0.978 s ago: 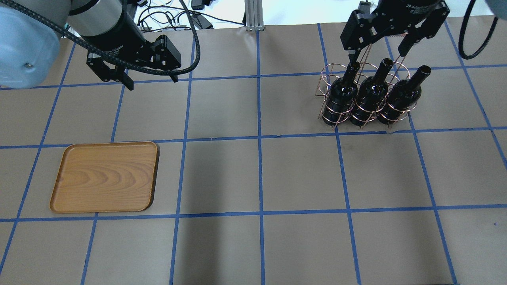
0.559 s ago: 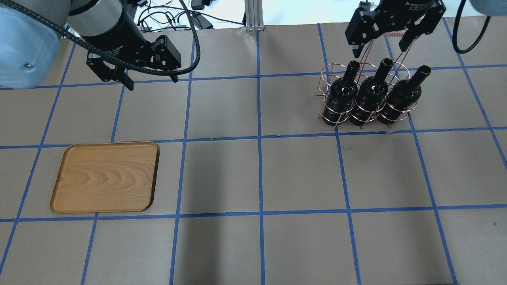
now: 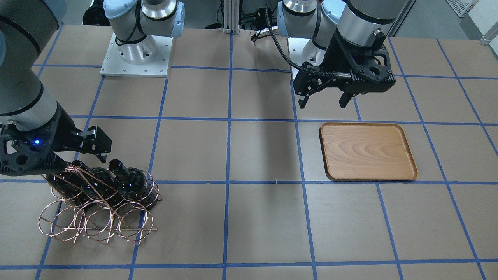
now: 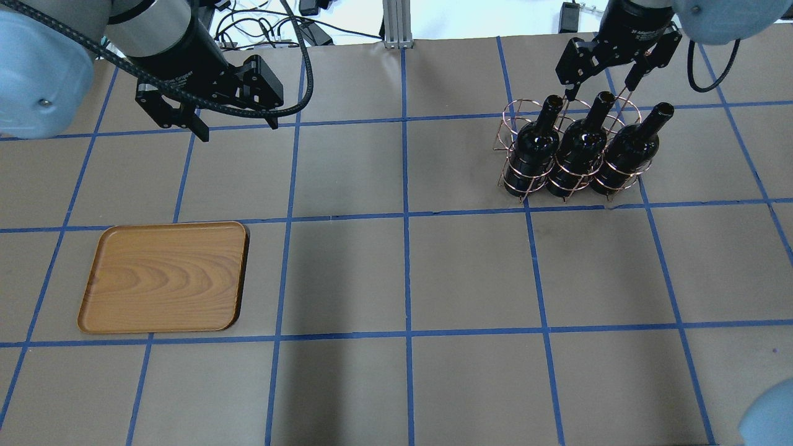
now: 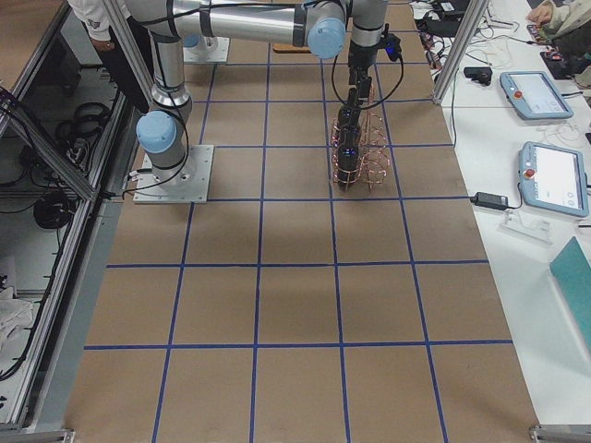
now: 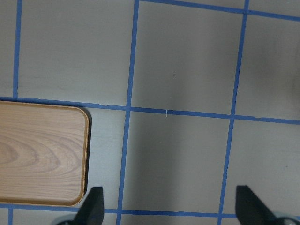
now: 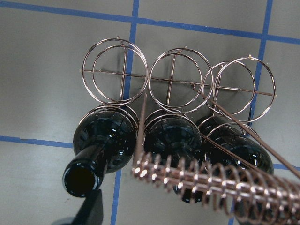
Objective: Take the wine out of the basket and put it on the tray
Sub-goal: 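Lower the right gripper over the middle dark bottle in the wire rack, then close the right gripper on the middle bottle's neck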
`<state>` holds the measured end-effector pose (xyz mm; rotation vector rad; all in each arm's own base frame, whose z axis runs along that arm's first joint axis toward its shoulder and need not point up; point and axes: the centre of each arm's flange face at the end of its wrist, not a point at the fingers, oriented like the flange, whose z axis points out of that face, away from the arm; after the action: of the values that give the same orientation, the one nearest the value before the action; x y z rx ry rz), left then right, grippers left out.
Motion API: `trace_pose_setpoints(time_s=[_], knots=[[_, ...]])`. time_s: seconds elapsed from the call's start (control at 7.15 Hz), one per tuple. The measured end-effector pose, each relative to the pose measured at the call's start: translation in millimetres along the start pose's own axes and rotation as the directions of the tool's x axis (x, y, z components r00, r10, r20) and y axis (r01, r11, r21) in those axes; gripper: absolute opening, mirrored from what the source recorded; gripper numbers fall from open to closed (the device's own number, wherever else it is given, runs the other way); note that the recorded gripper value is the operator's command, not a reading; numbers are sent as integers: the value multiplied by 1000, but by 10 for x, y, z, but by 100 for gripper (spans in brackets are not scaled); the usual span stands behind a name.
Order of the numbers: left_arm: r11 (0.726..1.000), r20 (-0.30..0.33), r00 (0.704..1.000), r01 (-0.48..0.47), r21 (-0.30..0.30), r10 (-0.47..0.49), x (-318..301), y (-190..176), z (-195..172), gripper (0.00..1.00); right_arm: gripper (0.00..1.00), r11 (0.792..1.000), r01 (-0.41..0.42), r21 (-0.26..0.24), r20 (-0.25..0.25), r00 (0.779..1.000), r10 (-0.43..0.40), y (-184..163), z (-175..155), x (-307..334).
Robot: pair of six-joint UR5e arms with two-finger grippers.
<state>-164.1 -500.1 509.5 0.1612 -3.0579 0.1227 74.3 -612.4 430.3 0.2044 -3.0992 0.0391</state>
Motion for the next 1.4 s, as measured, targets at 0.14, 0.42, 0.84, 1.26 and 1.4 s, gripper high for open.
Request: trace_pose_setpoints(time_s=[0.14, 0.42, 0.84, 1.26, 1.4], knots=[[1000, 0, 1000, 0, 0, 0, 0, 0, 0, 100, 99, 1000, 7, 12, -5, 1000, -6, -34, 122, 35], [1000, 0, 1000, 0, 0, 0, 0, 0, 0, 100, 92, 1000, 8, 12, -5, 1000, -8, -46, 251, 88], [1000, 0, 1000, 0, 0, 0, 0, 0, 0, 100, 61, 1000, 16, -5, -8, 1000, -16, -32, 350, 112], [1000, 0, 1000, 0, 0, 0, 0, -1, -1, 100, 55, 999, 30, -14, -8, 1000, -30, -33, 390, 178], [1000, 0, 1000, 0, 1, 0, 0, 1, -2, 100, 49, 999, 32, -18, -7, 999, -32, -28, 405, 216]])
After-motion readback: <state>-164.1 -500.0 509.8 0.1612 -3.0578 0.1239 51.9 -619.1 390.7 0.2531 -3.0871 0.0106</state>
